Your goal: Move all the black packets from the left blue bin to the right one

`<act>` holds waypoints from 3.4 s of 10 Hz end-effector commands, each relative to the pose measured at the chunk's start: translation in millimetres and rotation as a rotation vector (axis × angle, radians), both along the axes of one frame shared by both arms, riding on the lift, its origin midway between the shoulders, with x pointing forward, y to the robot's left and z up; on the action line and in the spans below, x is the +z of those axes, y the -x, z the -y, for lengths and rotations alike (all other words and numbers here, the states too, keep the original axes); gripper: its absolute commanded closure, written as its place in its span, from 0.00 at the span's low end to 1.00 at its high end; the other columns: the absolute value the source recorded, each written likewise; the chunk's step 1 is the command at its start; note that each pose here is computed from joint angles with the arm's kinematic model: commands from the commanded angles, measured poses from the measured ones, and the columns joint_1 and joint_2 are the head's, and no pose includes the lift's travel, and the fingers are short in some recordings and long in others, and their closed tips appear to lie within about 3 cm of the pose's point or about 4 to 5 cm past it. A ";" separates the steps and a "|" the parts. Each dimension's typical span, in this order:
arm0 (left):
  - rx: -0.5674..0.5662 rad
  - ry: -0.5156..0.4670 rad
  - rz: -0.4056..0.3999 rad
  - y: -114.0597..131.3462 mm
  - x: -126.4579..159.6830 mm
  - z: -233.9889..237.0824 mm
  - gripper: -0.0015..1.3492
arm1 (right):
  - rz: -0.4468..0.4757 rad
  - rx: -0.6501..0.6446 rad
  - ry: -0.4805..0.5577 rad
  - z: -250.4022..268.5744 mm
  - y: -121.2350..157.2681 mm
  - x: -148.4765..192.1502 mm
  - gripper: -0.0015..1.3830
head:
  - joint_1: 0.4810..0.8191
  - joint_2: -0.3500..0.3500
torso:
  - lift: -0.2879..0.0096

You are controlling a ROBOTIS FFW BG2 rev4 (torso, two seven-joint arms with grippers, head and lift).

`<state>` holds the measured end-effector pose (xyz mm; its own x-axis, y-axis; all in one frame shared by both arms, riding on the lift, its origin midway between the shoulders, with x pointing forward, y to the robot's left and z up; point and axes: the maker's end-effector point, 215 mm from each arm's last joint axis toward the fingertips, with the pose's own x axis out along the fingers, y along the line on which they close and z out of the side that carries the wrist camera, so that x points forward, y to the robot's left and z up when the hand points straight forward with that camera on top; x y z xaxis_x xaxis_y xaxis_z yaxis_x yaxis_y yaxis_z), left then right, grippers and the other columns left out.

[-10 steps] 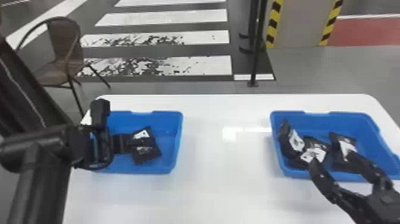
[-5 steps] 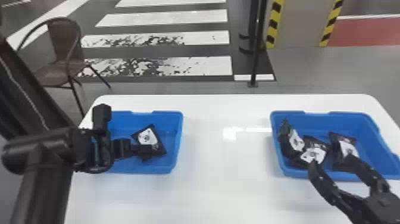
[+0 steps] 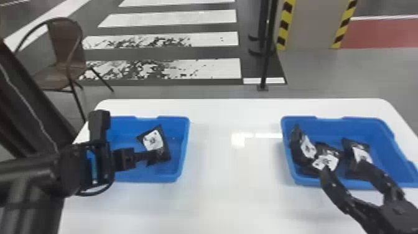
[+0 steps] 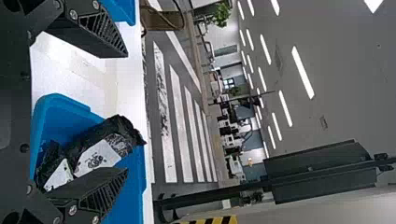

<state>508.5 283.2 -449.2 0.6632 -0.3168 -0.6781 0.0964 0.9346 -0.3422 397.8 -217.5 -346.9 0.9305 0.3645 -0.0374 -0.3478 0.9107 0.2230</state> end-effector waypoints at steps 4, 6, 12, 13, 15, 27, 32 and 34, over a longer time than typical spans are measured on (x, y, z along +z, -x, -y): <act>-0.142 0.018 0.217 33.9 62.8 58.6 0.85 | -0.012 0.116 -0.087 -42.1 -7.9 11.9 0.12 | 0.63 0.59 | 0.50; -0.206 0.038 0.280 40.6 75.1 89.4 0.85 | -0.032 0.212 -0.154 -75.6 -14.8 23.9 0.12 | 0.63 0.59 | 0.50; -0.545 0.157 0.390 67.0 117.2 252.9 0.85 | -0.045 0.460 -0.275 -168.1 -33.0 55.5 0.12 | 0.63 0.54 | 0.50; -0.600 0.197 0.382 80.6 119.8 278.9 0.85 | -0.041 0.458 -0.275 -167.2 -39.1 57.6 0.12 | 0.63 0.50 | 0.50; -0.649 0.225 0.376 93.3 122.3 300.3 0.85 | -0.034 0.439 -0.252 -161.4 -51.2 57.8 0.11 | 0.63 0.42 | 0.50; -0.502 0.258 0.434 83.3 134.5 252.0 0.08 | -0.010 0.214 -0.185 -62.4 -101.4 42.3 0.93 | 0.63 0.33 | 0.50; -0.332 0.209 0.442 106.1 135.1 175.2 0.09 | -0.145 -0.096 0.001 113.3 -149.6 -24.6 0.89 | 0.63 0.15 | 0.50; -0.271 0.184 0.455 104.7 135.1 146.8 0.09 | -0.195 -0.091 -0.015 113.9 -149.7 -44.3 0.44 | 0.63 0.14 | 0.50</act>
<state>404.0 128.0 -313.2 0.7422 -0.6183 -0.2586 0.5162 0.7735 -0.3678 547.7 -331.4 -386.7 0.9376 0.2801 -0.2061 -0.2164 0.9338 0.2849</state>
